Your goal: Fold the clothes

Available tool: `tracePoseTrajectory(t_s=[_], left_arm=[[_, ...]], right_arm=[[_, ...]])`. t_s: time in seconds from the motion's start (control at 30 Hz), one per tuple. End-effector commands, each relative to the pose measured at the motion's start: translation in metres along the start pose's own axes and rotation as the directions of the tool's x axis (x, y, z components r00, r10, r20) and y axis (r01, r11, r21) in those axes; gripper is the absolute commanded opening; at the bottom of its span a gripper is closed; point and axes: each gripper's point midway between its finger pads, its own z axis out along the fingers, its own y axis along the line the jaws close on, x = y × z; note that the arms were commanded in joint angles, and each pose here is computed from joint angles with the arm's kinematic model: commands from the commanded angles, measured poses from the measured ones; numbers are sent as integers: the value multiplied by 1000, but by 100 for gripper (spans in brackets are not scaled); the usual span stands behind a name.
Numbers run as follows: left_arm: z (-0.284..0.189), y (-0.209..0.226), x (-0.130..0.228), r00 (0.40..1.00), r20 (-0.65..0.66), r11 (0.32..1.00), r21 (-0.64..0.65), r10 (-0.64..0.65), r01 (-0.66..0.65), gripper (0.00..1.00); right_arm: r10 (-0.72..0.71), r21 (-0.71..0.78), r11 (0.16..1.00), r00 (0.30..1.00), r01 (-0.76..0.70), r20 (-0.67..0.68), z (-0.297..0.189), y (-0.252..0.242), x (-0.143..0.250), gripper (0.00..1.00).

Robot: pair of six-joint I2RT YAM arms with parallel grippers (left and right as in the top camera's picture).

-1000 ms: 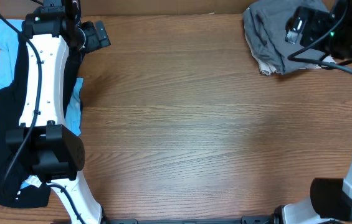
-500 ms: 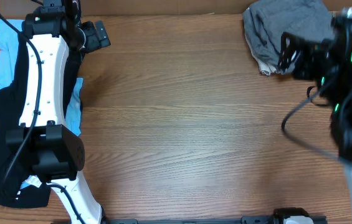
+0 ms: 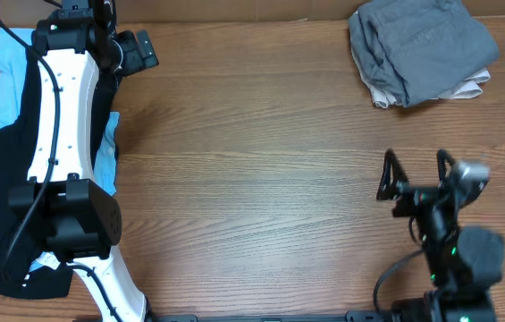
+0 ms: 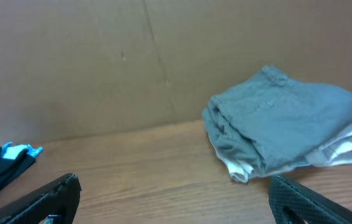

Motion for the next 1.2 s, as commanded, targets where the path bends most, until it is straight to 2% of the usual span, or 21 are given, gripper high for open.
tracePoseTrajectory(t_s=[0.0,0.23,0.6,0.83,1.07,1.17], left_arm=[[-12,-4,-7,999,32,1000,9,-3,3,100],[-12,-4,-7,999,32,1000,9,-3,3,100],[-12,-4,-7,999,32,1000,9,-3,3,100],[-12,-4,-7,999,32,1000,9,-3,3,100],[-12,-4,-7,999,32,1000,9,-3,3,100],[-12,-4,-7,999,32,1000,9,-3,3,100]], right_arm=[[-2,7,1000,997,2,76,-7,-5,10,100],[1,-22,1000,970,4,241,-17,-5,6,100],[8,-40,999,952,5,307,-25,-5,10,100],[6,-36,999,958,4,287,-18,-10,30,100],[2,-12,1000,984,0,180,-12,-16,56,100],[1,2,1000,997,-1,79,-9,-20,80,100]])
